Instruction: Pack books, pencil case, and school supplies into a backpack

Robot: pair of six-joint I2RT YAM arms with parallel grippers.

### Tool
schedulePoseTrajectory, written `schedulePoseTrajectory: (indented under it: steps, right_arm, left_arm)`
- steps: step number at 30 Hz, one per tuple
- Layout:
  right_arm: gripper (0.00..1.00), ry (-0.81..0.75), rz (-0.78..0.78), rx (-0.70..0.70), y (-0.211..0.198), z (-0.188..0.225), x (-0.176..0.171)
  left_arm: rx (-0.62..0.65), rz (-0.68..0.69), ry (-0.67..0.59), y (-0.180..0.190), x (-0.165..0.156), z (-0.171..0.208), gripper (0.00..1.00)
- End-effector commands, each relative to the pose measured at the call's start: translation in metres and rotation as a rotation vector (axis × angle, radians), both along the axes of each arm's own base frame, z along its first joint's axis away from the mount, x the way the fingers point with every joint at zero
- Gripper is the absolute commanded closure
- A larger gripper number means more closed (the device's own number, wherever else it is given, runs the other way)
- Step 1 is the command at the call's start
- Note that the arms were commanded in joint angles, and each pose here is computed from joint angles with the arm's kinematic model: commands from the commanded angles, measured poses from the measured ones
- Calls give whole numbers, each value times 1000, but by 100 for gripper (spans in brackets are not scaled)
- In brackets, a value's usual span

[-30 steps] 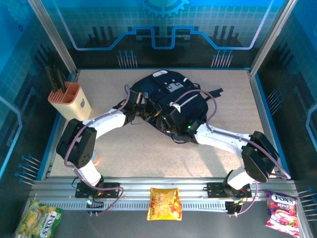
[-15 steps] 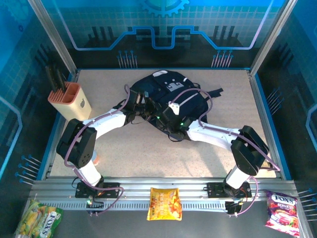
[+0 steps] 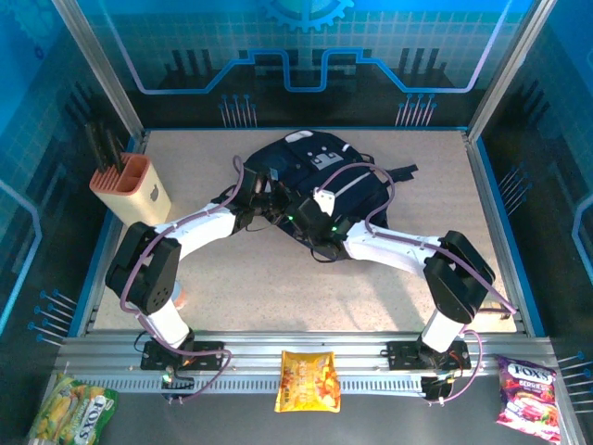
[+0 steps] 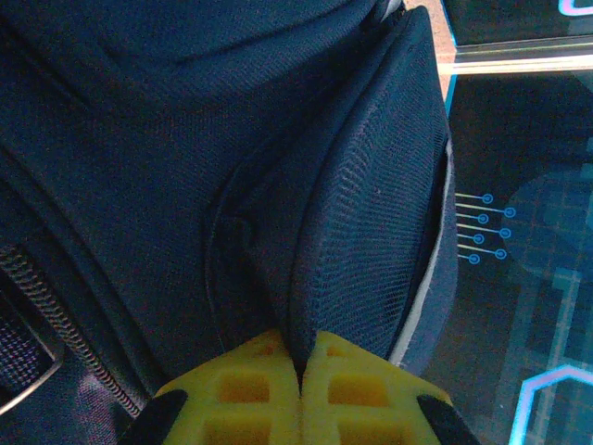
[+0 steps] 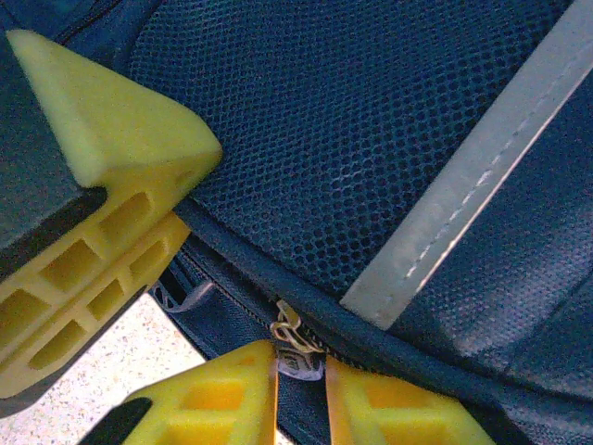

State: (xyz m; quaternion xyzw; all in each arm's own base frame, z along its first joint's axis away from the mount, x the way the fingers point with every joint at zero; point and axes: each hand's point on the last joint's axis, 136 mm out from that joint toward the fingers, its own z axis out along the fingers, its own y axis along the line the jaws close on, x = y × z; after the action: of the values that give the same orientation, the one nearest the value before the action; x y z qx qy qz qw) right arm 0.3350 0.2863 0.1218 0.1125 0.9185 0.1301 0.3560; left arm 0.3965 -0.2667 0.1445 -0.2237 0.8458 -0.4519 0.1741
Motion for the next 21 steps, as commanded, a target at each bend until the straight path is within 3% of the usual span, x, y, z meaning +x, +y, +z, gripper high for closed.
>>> schedulePoseTrajectory:
  steps: [1,15,21]
  right_arm:
    - [82,-43,-69,-62,-24,6,11]
    - [86,29,-115,-117,-78,-14,-33]
    - [76,-27,-23,-111,-62,11,-31]
  left_arm:
    - [-43,-94,-84,-18,-4,34,100]
    - [-12,-78,-76,-8,4,25,100]
    - [-14,-84,-74,-9,4,26,100]
